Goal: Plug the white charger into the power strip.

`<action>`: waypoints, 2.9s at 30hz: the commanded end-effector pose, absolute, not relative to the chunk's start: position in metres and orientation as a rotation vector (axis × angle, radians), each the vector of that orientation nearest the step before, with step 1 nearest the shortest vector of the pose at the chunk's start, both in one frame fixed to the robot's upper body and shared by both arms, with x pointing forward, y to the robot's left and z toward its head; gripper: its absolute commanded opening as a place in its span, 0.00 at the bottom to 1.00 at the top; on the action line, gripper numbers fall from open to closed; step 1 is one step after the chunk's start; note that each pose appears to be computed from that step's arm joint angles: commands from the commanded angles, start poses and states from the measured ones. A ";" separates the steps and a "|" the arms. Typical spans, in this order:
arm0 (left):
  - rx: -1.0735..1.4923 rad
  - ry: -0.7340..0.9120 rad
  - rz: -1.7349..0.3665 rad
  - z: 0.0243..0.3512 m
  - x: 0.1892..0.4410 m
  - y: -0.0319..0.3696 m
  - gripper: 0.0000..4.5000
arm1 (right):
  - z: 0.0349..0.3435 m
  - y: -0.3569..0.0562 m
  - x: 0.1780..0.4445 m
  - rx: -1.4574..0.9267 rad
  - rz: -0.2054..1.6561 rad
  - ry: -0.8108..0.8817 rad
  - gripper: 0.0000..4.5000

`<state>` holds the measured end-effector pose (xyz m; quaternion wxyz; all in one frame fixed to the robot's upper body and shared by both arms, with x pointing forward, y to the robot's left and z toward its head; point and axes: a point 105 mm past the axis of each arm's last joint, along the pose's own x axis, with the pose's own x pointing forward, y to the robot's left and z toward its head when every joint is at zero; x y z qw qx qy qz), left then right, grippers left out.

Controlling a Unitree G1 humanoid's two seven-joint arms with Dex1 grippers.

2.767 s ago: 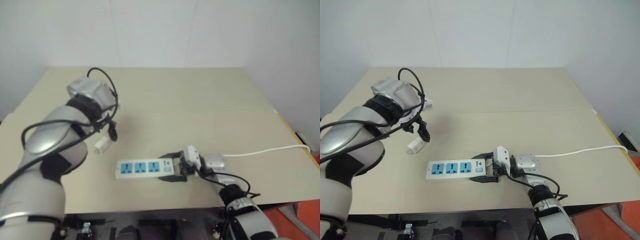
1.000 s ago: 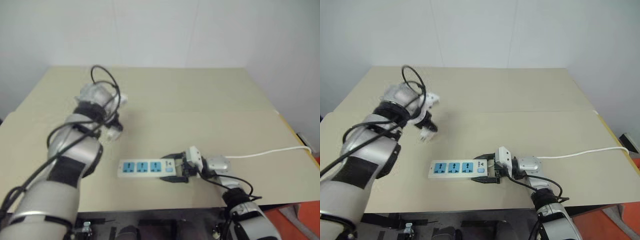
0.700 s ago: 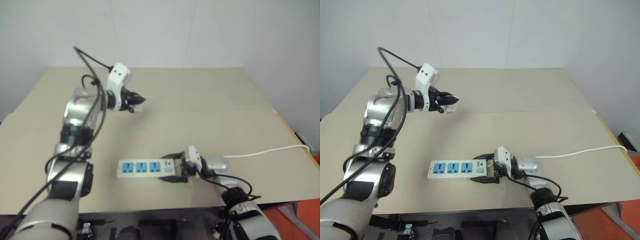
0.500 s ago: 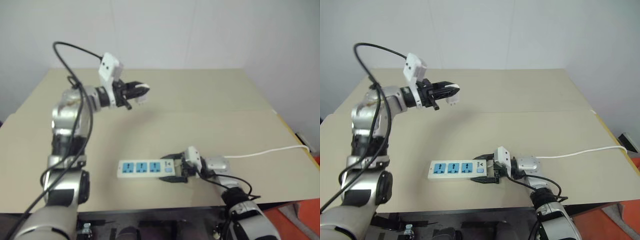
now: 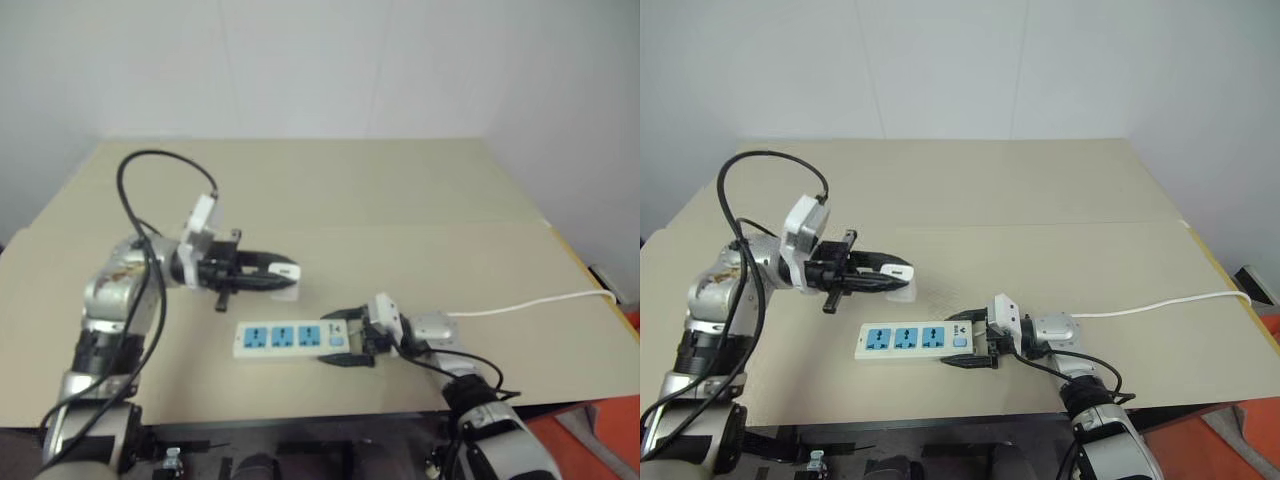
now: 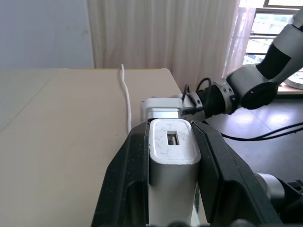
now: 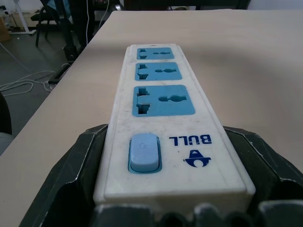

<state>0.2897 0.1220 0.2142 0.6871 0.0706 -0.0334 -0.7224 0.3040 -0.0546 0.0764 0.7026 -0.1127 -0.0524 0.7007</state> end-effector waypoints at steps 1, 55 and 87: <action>0.175 -0.140 -1.616 0.216 0.284 0.113 0.22 | 0.071 -0.051 0.301 -0.245 1.575 -0.098 0.76; 0.197 -0.045 -1.559 0.132 0.279 0.094 0.22 | 0.069 -0.050 0.300 -0.239 1.572 -0.090 0.76; 0.212 0.031 -1.514 0.110 0.282 0.106 0.22 | 0.068 -0.051 0.299 -0.243 1.569 -0.084 0.76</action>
